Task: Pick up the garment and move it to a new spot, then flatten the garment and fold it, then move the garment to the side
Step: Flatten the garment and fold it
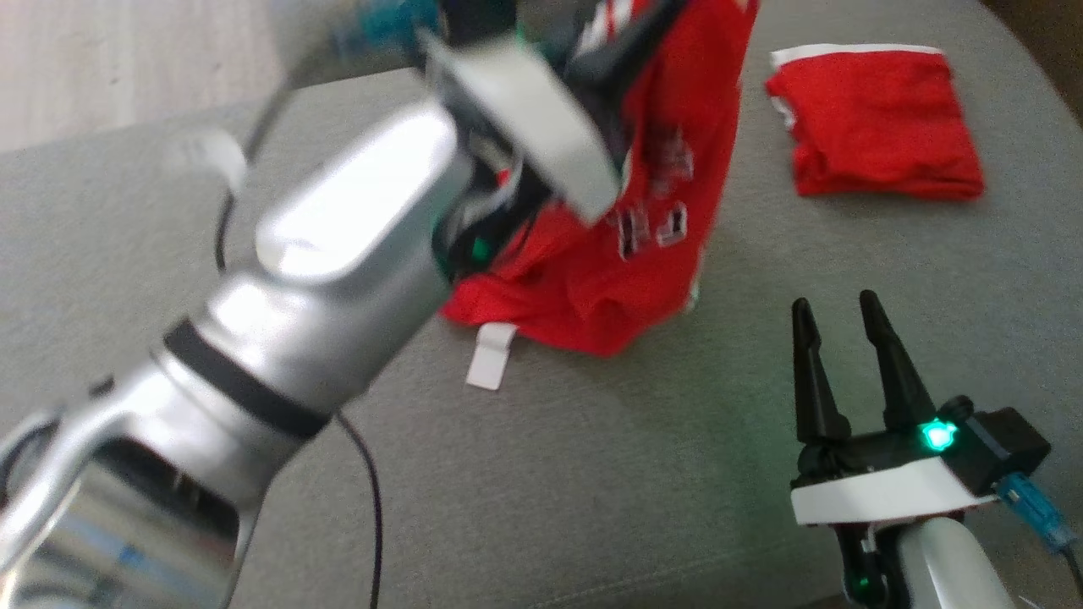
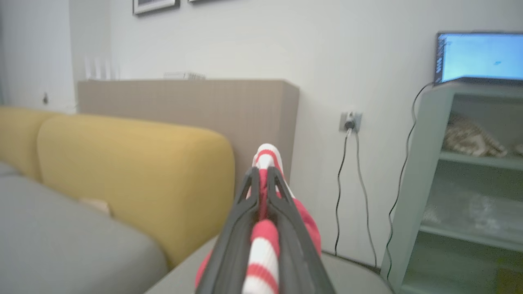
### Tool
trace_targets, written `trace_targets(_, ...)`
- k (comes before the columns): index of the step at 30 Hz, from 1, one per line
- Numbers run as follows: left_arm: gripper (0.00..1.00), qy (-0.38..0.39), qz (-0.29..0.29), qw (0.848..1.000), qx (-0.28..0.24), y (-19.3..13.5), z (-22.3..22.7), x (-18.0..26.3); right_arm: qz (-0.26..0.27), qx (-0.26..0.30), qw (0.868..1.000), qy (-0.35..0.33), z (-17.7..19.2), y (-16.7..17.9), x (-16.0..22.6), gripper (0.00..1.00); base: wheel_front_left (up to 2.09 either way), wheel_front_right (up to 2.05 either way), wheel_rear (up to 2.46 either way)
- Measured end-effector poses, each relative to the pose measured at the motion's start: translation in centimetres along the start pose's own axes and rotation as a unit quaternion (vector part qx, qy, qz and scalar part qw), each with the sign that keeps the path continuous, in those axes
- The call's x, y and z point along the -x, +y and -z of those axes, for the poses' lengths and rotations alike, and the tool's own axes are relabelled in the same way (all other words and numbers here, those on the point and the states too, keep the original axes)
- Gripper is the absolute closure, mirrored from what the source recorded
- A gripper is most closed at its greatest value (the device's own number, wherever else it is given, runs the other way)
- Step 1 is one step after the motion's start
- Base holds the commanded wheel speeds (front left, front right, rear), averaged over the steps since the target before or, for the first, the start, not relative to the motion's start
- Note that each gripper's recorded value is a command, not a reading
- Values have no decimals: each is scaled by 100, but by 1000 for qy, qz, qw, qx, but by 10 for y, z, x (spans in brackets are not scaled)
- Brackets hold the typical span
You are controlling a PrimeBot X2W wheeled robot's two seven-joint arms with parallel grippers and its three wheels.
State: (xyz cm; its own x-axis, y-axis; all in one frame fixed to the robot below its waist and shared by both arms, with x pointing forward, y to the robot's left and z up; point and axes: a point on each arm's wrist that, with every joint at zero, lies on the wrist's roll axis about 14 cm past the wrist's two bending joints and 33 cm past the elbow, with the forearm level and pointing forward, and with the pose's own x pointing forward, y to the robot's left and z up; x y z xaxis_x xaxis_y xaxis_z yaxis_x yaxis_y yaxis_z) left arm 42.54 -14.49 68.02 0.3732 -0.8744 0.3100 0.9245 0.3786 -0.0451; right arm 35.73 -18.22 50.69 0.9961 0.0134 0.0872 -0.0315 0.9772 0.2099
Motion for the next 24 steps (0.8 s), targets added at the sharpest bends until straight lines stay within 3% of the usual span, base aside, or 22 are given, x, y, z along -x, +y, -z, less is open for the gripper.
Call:
trace_targets(6, 100, -114, 26, 993, 10, -16, -95, -52, 16, 0, 1000, -10, -8, -8, 14, 0, 0, 0, 0)
trace_targets(12, 100, -222, -51, 974, 17, 23, -181, -56, 26, 0, 1000, -14, -11, -13, 19, 0, 0, 0, 0)
trace_targets(14, 100, -230, -86, 970, 2, 42, -186, -47, 23, 0, 1000, -14, -11, -11, 17, 0, 0, 0, 0)
trace_targets(17, 100, -202, -147, 968, 8, 75, -150, -25, 17, -1, 1000, -13, -10, -8, 13, 0, 0, 0, 0)
trace_targets(20, 100, -138, -236, 960, 55, 115, -67, 23, 7, -2, 1000, -4, -3, -2, 11, 0, 0, 0, 0)
trace_targets(24, 100, -57, -368, 921, 115, 147, 39, 124, -7, 7, 1000, 0, 0, 3, 1, 0, 0, 0, 0)
